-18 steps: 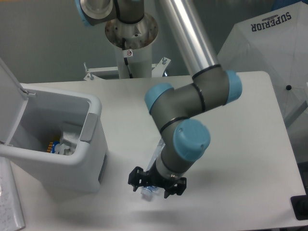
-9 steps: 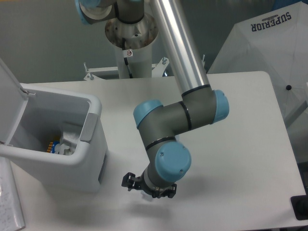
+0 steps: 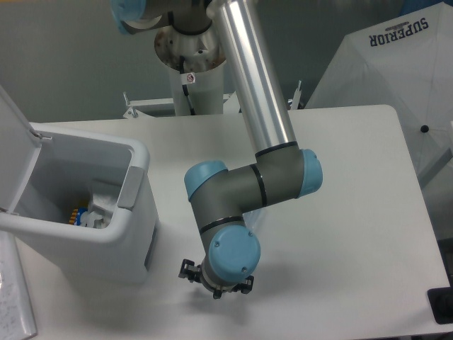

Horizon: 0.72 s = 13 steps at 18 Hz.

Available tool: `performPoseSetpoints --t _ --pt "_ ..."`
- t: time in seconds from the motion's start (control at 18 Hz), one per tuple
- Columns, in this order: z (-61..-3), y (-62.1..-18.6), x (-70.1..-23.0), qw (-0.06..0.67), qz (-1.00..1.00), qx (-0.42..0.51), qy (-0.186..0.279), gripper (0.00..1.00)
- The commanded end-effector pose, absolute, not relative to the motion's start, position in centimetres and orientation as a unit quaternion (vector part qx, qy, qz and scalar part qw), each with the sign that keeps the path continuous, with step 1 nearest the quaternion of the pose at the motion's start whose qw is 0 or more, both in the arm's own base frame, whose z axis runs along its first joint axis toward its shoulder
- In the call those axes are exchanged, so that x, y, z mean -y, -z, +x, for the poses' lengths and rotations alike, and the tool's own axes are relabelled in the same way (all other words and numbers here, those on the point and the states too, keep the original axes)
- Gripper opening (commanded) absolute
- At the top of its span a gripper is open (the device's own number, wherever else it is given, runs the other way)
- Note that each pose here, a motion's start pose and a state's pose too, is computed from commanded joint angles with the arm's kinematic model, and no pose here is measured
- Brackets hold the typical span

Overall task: Place the trash in the trash can
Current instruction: 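Lower the gripper and close it around the bottle's cap end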

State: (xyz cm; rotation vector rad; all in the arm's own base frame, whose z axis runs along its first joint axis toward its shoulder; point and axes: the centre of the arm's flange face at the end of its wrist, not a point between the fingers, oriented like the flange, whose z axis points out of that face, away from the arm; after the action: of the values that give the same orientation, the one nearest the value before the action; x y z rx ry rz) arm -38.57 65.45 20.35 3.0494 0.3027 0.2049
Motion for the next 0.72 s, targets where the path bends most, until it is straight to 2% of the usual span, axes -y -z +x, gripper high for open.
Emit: performPoseSetpoints --t 0.17,0.61,0.72 --pt "-38.1 -19.6 -65.8 0.049 0.993 -0.092 -0.055 0.87" --pt "-37.7 -18.8 -66.0 0.061 0.992 -0.099 -0.046 0.44" --pt "-37.7 -18.8 -66.0 0.061 0.992 -0.100 -0.046 0.41"
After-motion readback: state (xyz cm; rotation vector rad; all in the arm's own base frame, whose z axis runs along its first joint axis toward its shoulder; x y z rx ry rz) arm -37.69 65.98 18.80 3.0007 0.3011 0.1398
